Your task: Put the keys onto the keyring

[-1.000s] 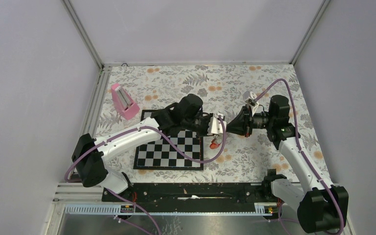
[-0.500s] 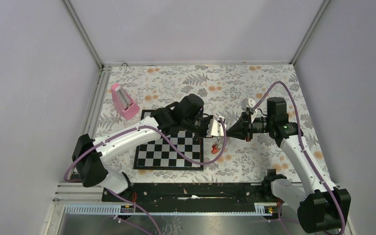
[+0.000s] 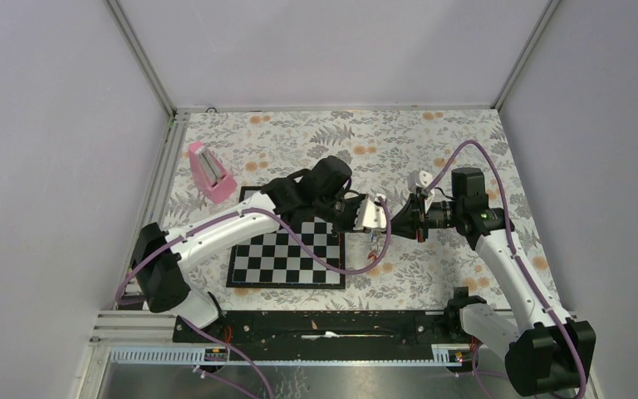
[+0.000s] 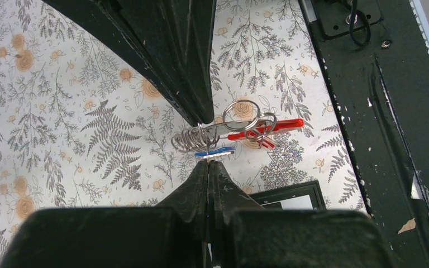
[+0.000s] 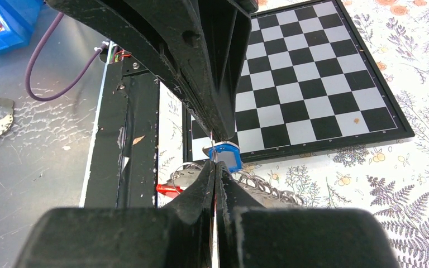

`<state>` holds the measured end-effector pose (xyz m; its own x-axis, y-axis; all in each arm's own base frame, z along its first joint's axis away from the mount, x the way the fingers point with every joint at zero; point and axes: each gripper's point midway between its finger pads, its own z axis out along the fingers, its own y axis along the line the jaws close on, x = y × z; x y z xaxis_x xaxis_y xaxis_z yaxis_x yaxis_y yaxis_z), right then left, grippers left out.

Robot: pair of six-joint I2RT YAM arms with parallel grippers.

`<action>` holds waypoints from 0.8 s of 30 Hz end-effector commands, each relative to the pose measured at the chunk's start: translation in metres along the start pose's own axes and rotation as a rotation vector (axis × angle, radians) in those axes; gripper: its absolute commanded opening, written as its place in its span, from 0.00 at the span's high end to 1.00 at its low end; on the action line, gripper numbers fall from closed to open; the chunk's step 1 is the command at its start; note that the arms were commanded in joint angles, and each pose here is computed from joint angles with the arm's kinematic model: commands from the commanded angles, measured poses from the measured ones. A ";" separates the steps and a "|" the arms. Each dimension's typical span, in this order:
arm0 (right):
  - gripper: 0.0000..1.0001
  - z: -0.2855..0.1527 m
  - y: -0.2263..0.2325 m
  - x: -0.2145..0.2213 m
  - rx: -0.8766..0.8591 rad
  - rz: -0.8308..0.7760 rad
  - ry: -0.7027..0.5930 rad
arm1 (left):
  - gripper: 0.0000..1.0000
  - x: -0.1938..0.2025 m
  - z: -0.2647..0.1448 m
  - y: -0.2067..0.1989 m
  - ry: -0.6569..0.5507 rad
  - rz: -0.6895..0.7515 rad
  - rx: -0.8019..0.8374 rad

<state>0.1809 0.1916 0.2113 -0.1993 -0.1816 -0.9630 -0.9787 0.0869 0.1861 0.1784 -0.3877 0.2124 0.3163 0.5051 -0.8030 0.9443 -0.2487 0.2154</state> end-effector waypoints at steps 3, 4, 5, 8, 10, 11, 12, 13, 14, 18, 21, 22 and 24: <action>1.00 -0.001 -0.001 -0.009 0.020 -0.070 0.007 | 1.00 -0.037 -0.008 0.002 -0.104 0.072 0.023; 1.00 -0.001 -0.001 -0.009 0.019 -0.067 0.004 | 1.00 -0.037 -0.008 0.001 -0.101 0.071 0.028; 1.00 -0.001 0.000 -0.011 0.015 -0.062 -0.002 | 1.00 -0.035 -0.008 0.000 -0.098 0.074 0.033; 1.00 0.000 0.000 -0.018 0.002 -0.055 -0.030 | 1.00 -0.030 -0.006 -0.005 -0.092 0.089 0.052; 1.00 0.000 0.001 -0.024 -0.009 -0.048 -0.047 | 1.00 -0.026 -0.007 -0.007 -0.087 0.105 0.051; 1.00 0.000 0.002 -0.028 -0.014 -0.041 -0.054 | 1.00 -0.025 -0.007 -0.006 -0.079 0.111 0.045; 1.00 0.000 0.002 -0.031 -0.021 -0.038 -0.062 | 1.00 -0.023 -0.008 -0.003 -0.071 0.121 0.027; 1.00 0.000 0.002 -0.035 -0.028 -0.032 -0.071 | 1.00 -0.020 -0.009 -0.001 -0.060 0.127 0.008; 1.00 0.000 0.002 -0.038 -0.032 -0.028 -0.079 | 1.00 -0.019 -0.010 0.003 -0.052 0.135 -0.017; 1.00 0.000 -0.001 -0.046 -0.039 0.011 -0.098 | 1.00 -0.016 -0.015 0.011 -0.021 0.152 -0.077; 1.00 0.001 -0.006 -0.047 -0.035 0.063 -0.114 | 1.00 -0.019 -0.016 0.013 -0.009 0.167 -0.103; 1.00 0.001 -0.008 -0.047 -0.031 0.075 -0.119 | 1.00 -0.020 -0.016 0.014 -0.003 0.172 -0.110; 1.00 0.001 -0.010 -0.049 -0.027 0.079 -0.132 | 1.00 -0.020 -0.016 0.014 0.010 0.181 -0.124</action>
<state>0.1931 0.1992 0.2365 -0.2945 -0.0979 -0.9506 -0.9539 0.0904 0.2862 0.1861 -0.3873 0.2174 0.4215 0.4965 -0.7588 0.9063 -0.2596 0.3336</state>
